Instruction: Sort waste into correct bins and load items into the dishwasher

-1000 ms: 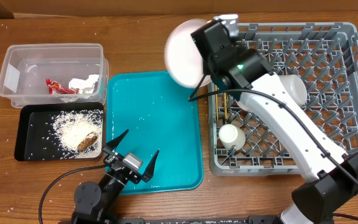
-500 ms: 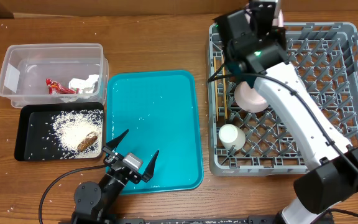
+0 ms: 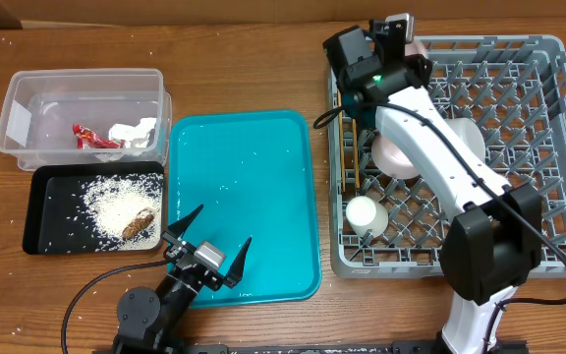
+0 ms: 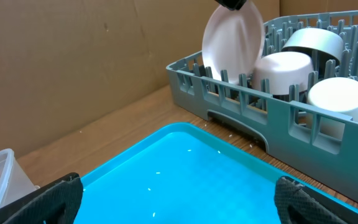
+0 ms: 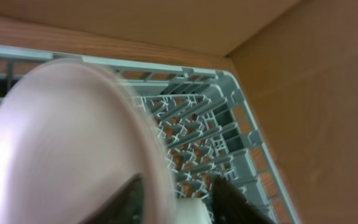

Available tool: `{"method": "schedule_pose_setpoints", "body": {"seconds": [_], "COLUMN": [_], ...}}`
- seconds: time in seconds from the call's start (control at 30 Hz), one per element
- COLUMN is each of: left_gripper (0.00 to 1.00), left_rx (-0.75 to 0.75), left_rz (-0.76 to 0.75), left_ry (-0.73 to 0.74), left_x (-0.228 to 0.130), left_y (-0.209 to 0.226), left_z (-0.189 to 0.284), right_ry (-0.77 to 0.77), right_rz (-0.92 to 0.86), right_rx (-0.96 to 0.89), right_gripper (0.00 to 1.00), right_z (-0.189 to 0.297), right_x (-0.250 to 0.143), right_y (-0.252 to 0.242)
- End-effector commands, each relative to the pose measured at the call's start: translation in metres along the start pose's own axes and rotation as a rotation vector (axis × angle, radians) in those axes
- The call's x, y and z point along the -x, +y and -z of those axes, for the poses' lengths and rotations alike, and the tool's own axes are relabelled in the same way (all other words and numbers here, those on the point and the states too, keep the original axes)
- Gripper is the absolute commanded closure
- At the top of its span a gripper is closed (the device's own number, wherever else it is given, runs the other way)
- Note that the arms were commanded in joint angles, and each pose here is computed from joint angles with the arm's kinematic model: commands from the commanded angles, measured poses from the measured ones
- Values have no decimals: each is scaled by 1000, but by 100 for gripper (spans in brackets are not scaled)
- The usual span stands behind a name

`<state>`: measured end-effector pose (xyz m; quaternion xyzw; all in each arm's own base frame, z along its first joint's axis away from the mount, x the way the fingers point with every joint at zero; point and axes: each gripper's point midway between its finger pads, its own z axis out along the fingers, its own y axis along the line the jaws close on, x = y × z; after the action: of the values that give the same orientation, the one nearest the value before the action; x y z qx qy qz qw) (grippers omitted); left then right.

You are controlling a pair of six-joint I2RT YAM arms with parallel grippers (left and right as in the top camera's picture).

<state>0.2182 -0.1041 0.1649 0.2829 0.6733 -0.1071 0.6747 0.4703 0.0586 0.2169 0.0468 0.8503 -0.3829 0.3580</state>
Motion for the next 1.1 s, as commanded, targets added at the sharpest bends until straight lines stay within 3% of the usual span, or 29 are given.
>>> {"method": "schedule_pose_setpoints", "body": {"seconds": [0.0, 0.13, 0.27, 0.37, 0.43, 0.57, 0.83, 1.07], "left_gripper": [0, 0, 0, 0, 0, 0, 0, 0], "left_rx": [3, 3, 3, 3, 3, 3, 3, 3], "left_rz": [-16, -16, -16, -16, -16, -16, -16, -16], "left_ry": [-4, -4, -4, -4, -4, -4, -4, -4], "left_x": [-1, -1, -1, -1, -1, -1, -1, -1], "left_y": [1, 1, 1, 1, 1, 1, 1, 1], "left_z": [0, 0, 0, 0, 0, 0, 0, 0], "right_ry": [-78, -147, -204, -185, -173, -198, -191, -148], "right_rz": [-40, -72, -62, -101, -100, -98, -99, -364], "right_rx": [2, 97, 355, 641, 818, 1069, 1029, 838], "right_gripper": [57, 50, 39, 23, 0, 0, 0, 0], "right_z": [36, 87, 165, 228, 265, 320, 304, 254], "right_x": [18, 27, 19, -1, -13, -27, -52, -79], "right_y": [-18, -24, -19, -15, -16, -42, -105, -201]}}
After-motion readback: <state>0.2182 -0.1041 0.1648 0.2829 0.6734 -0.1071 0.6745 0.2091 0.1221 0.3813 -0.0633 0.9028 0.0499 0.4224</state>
